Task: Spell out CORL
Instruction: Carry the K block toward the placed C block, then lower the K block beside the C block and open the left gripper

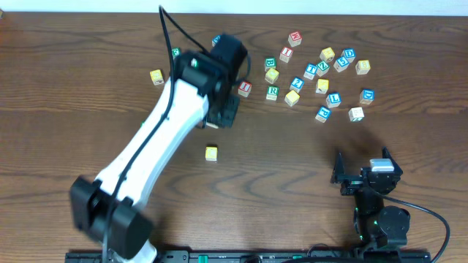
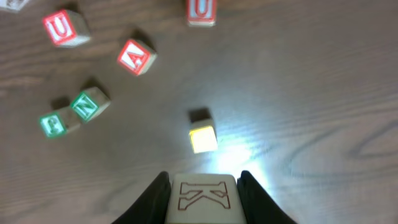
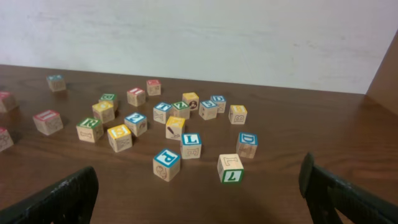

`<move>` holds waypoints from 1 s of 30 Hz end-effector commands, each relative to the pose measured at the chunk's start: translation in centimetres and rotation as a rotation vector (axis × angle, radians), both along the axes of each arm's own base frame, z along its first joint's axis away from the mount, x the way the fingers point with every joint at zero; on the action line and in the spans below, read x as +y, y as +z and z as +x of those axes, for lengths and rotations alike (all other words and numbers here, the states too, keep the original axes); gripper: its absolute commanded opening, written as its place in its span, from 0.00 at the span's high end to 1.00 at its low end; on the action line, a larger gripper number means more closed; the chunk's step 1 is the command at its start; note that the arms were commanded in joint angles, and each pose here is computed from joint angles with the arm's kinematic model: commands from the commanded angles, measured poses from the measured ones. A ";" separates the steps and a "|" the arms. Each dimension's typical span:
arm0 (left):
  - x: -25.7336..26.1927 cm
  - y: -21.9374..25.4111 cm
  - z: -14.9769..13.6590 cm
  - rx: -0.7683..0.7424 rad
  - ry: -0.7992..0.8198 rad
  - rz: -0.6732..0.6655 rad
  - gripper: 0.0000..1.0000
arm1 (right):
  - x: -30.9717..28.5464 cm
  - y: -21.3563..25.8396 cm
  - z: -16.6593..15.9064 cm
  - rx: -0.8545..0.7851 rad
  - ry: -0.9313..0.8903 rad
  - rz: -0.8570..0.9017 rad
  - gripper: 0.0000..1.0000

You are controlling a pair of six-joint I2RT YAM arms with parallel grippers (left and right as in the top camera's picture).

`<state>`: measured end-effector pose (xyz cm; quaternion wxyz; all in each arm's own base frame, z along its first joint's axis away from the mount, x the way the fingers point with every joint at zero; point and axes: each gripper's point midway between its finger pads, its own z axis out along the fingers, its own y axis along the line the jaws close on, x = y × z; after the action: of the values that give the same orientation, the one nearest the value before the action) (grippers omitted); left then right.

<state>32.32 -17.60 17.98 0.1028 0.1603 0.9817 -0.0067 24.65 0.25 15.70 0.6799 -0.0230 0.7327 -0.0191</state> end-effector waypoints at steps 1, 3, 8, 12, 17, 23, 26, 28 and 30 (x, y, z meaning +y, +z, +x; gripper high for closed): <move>0.9 -0.4 -2.1 -0.072 0.010 -0.035 0.91 | -0.3 0.0 0.0 -0.001 -0.015 0.012 0.01; 1.1 -1.2 -3.1 -0.125 0.042 -0.095 0.91 | -0.3 0.0 0.0 -0.001 -0.015 0.012 0.01; 0.2 -2.5 -5.3 -0.209 0.095 -0.315 0.90 | -0.3 0.0 0.0 -0.001 -0.015 0.012 0.01; 0.8 -5.7 -6.2 -0.133 0.159 -0.287 0.91 | -0.3 0.0 0.0 -0.001 -0.015 0.012 0.01; 0.2 -9.3 -5.3 -0.055 0.218 -0.250 0.91 | -0.3 0.0 0.0 -0.001 -0.015 0.012 0.01; -1.0 -13.7 -4.1 0.016 0.258 -0.236 0.91 | -0.3 0.0 0.0 -0.001 -0.015 0.012 0.01; -1.0 -14.6 -4.1 0.029 0.263 -0.226 0.91 | -0.3 0.0 0.0 -0.001 -0.015 0.012 0.01; -0.9 -14.8 -4.1 0.035 0.263 -0.221 0.91 | -0.3 0.0 0.0 -0.001 -0.015 0.012 0.01; -0.9 -14.9 -4.1 0.036 0.263 -0.220 0.91 | -0.3 0.0 0.0 -0.001 -0.015 0.012 0.01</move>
<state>28.53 -18.73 3.74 0.1113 0.0232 0.9878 -0.1064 24.65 0.26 15.69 0.6797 -0.0232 0.7329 -0.0189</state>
